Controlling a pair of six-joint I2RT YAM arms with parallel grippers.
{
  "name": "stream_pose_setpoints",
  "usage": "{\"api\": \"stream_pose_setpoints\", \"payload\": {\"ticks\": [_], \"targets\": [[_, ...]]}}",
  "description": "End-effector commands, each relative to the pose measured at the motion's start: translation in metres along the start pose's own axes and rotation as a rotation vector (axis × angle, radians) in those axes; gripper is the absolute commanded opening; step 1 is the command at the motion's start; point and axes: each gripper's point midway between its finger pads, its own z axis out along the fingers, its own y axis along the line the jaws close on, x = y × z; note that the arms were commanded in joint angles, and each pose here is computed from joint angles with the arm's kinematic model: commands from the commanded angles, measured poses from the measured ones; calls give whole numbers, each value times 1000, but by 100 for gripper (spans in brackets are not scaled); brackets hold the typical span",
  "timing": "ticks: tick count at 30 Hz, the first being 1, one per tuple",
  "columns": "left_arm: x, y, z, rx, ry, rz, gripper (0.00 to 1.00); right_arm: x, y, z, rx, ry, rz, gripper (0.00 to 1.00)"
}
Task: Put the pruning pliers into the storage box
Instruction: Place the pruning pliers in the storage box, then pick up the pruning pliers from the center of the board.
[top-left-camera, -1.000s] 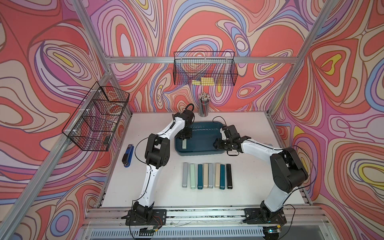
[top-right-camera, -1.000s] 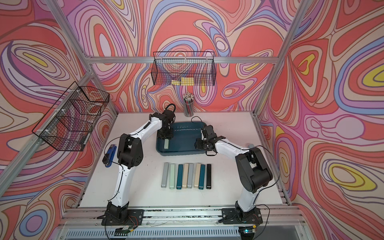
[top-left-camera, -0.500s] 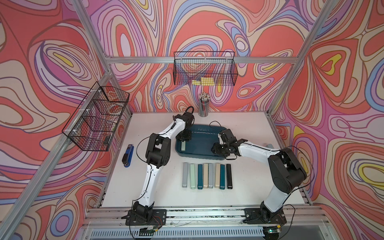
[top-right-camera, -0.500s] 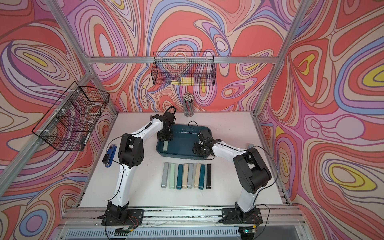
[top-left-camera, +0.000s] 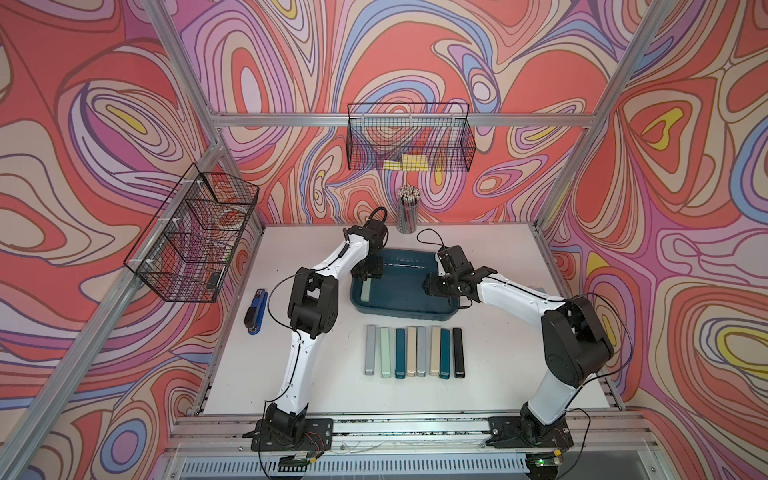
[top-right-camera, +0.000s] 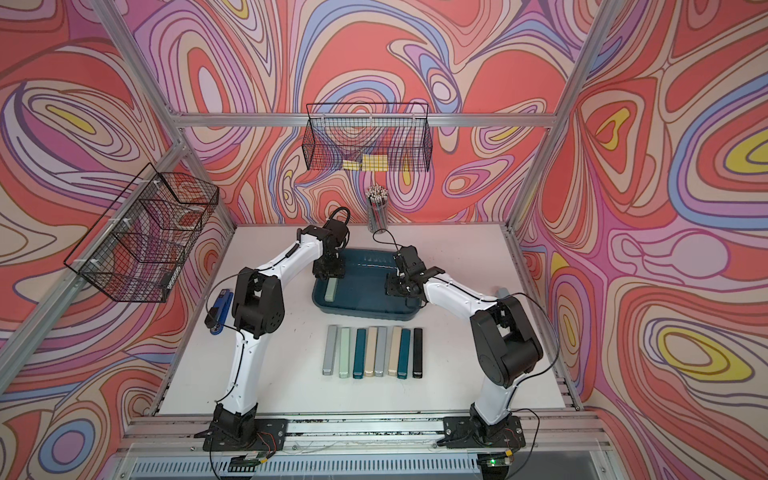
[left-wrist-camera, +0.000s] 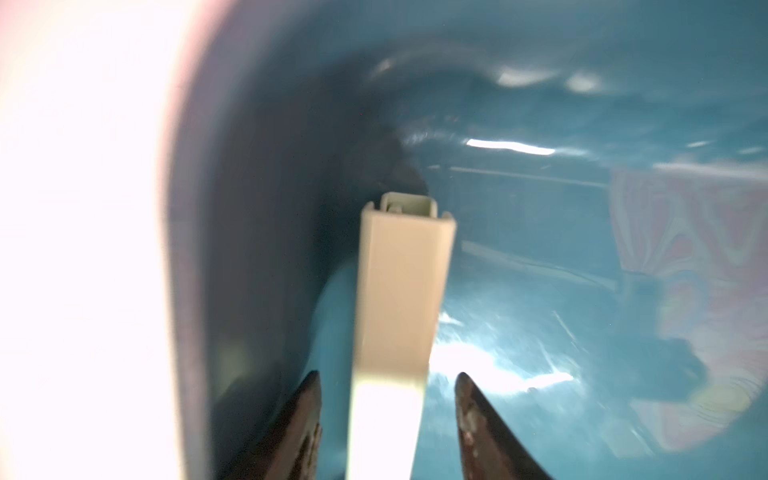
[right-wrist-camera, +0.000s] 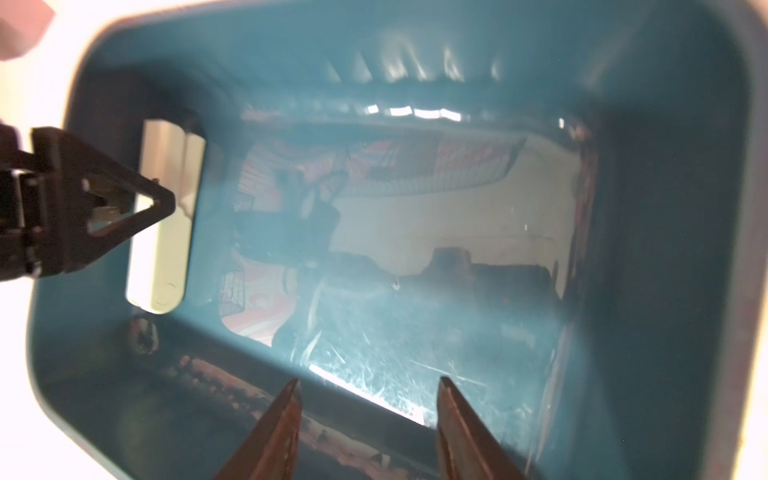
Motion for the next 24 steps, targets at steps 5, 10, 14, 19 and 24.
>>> {"api": "stream_pose_setpoints", "payload": {"ticks": [5, 10, 14, 19, 24], "targets": [[5, 11, -88, 57, -92, -11, 60, 3, -15, 22, 93, 51, -76, 54], [44, 11, -113, 99, -92, 12, 59, -8, -19, 40, 124, 54, -116, 54], [92, 14, -116, 93, -55, 30, 59, -18, -22, 53, 143, 38, -138, 54], [153, 16, -106, 117, -9, 13, 58, -29, -25, 69, 169, 29, -177, 54], [201, 25, -93, 141, 25, -56, 58, -38, -30, 82, 204, 21, -225, 54]]}}
